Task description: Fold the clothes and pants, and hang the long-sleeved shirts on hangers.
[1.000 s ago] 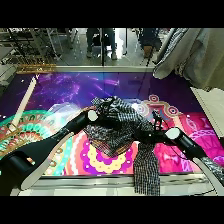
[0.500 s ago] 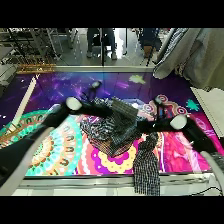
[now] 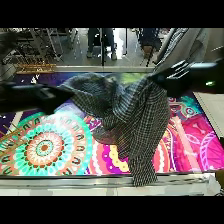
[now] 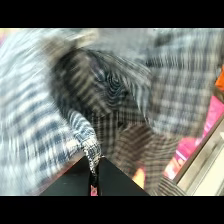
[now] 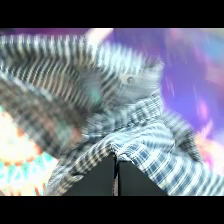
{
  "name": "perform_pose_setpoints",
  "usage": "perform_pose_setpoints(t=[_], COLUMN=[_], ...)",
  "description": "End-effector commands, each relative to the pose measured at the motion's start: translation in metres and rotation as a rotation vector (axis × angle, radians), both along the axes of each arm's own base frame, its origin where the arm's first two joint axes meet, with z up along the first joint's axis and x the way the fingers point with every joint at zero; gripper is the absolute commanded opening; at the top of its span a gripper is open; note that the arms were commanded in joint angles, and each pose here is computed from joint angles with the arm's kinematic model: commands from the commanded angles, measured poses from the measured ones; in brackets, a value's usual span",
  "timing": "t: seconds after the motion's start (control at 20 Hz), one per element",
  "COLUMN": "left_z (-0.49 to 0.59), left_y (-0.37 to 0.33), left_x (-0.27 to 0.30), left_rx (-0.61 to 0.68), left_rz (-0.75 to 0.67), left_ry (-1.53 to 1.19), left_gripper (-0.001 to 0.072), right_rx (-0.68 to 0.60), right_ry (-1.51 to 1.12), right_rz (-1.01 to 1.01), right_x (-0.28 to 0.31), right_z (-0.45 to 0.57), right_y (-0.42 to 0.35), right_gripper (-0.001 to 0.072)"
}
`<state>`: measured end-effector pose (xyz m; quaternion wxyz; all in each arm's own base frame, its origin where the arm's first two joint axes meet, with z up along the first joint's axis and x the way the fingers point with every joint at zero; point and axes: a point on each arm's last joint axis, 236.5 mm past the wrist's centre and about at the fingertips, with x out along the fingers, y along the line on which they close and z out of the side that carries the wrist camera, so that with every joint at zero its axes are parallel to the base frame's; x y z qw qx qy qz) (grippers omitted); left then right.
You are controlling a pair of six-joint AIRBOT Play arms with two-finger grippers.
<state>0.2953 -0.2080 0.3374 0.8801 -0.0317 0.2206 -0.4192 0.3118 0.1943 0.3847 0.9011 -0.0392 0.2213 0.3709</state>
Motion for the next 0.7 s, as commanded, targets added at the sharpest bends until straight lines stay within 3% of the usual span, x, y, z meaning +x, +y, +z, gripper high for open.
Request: perform_pose_setpoints(t=[0.0, 0.35, 0.65], left_z=[0.028, -0.102, -0.139], left_y=[0.018, 0.02, 0.018], left_x=[-0.057, -0.024, 0.003], left_rx=[0.04, 0.102, 0.107], left_rz=[-0.001, 0.032, 0.055], left_ry=[-0.109, 0.257, 0.32], left_gripper=[0.0012, 0.0012, 0.0012], right_rx=[0.004, -0.085, -0.122], right_ry=[-0.123, 0.298, 0.407], right_rz=[0.076, 0.091, 0.094], right_x=[-0.015, 0.087, 0.116], right_z=[0.035, -0.135, -0.194], right_y=[0.011, 0.04, 0.047], right_gripper=[0.0026, 0.0027, 0.0027])
